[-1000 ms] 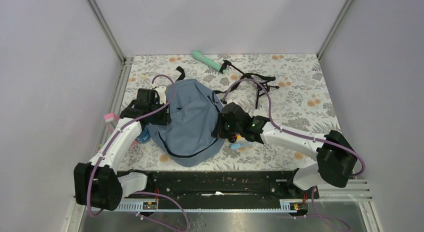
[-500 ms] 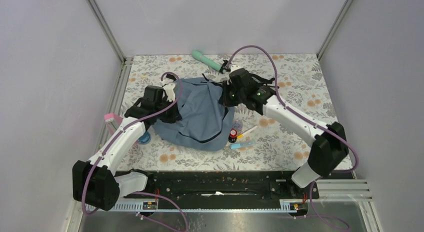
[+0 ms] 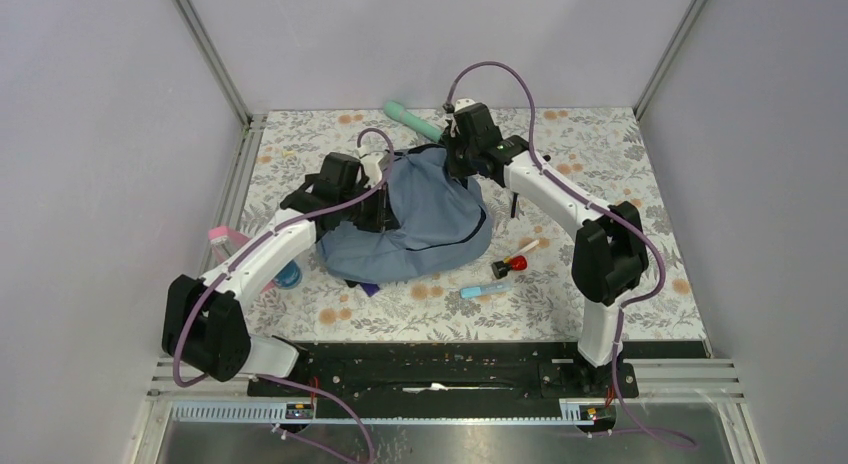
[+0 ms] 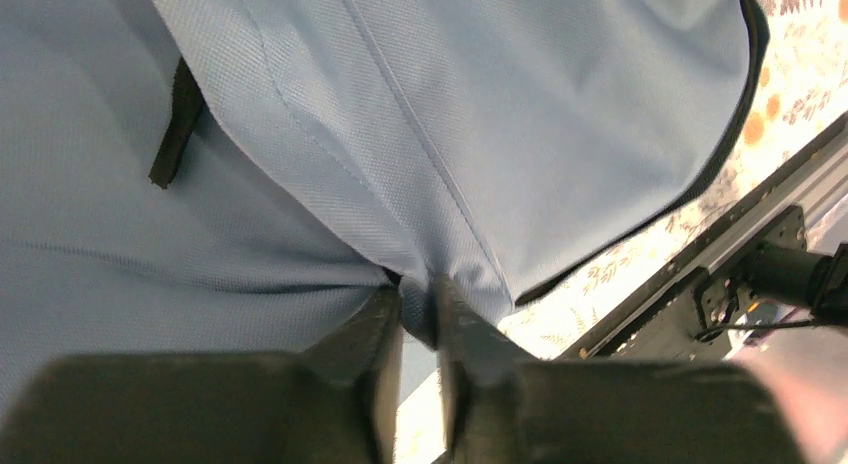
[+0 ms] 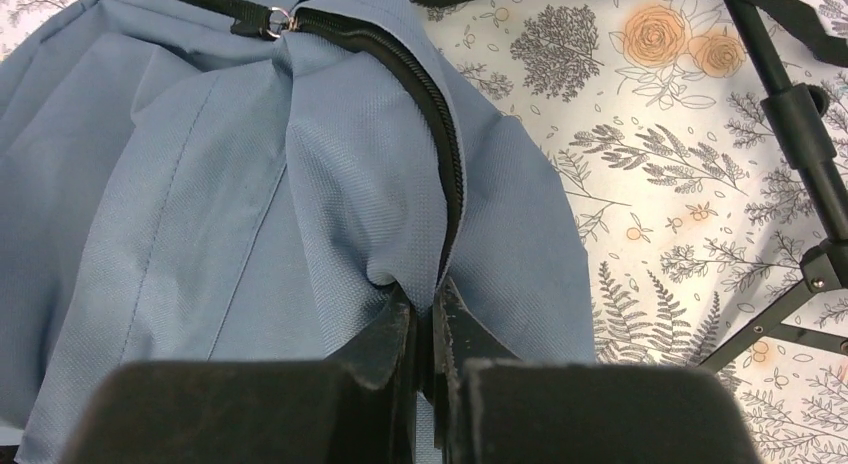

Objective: Pack the student bag
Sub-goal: Adjust the student bag at the center of the board.

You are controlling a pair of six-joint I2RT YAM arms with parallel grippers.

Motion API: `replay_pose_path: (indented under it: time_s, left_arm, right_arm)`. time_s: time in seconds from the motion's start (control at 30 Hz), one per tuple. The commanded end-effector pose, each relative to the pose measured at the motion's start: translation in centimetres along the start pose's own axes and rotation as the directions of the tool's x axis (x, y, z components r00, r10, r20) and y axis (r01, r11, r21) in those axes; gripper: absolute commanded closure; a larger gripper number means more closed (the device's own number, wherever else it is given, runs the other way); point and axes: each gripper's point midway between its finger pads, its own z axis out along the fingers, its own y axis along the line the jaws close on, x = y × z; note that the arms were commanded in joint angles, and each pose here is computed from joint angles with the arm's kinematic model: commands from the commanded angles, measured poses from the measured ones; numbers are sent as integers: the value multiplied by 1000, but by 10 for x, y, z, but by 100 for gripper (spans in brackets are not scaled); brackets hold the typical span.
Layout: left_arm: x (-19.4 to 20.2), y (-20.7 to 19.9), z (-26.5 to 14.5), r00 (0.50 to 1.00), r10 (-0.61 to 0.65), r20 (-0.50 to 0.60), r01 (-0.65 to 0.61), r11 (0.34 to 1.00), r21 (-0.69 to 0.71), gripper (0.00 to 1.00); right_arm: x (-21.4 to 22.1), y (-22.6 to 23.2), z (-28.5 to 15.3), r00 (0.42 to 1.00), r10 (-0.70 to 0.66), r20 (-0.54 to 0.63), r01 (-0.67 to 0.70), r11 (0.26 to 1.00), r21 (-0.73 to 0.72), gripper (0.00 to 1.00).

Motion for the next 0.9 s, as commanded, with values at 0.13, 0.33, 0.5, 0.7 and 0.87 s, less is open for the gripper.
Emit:
replay_pose_path:
  time_s: [0.13, 0.33, 0.5, 0.7, 0.87]
  left_arm:
    - [-49, -39, -27, 983, 135, 128, -146, 986, 80, 37]
    - [-77, -12, -57, 950, 204, 236, -190, 978, -82, 3]
    - [-79, 9, -56, 964, 134, 229, -114, 989, -97, 1]
    - [-64, 22, -50, 973, 139, 185, -116, 985, -129, 1]
    - [-47, 42, -44, 985, 106, 133, -78, 977, -198, 1]
  right_arm:
    - [-67, 36, -32, 978, -1, 207, 31, 990, -140, 57]
    - [-65, 29, -71, 970, 18, 244, 14, 992, -126, 15]
    - [-38, 11, -109, 964, 89, 252, -69, 994, -86, 11]
    - [24, -3, -136, 953, 228, 199, -215, 973, -87, 9]
    - [64, 19, -140, 905, 406, 126, -368, 897, -244, 1]
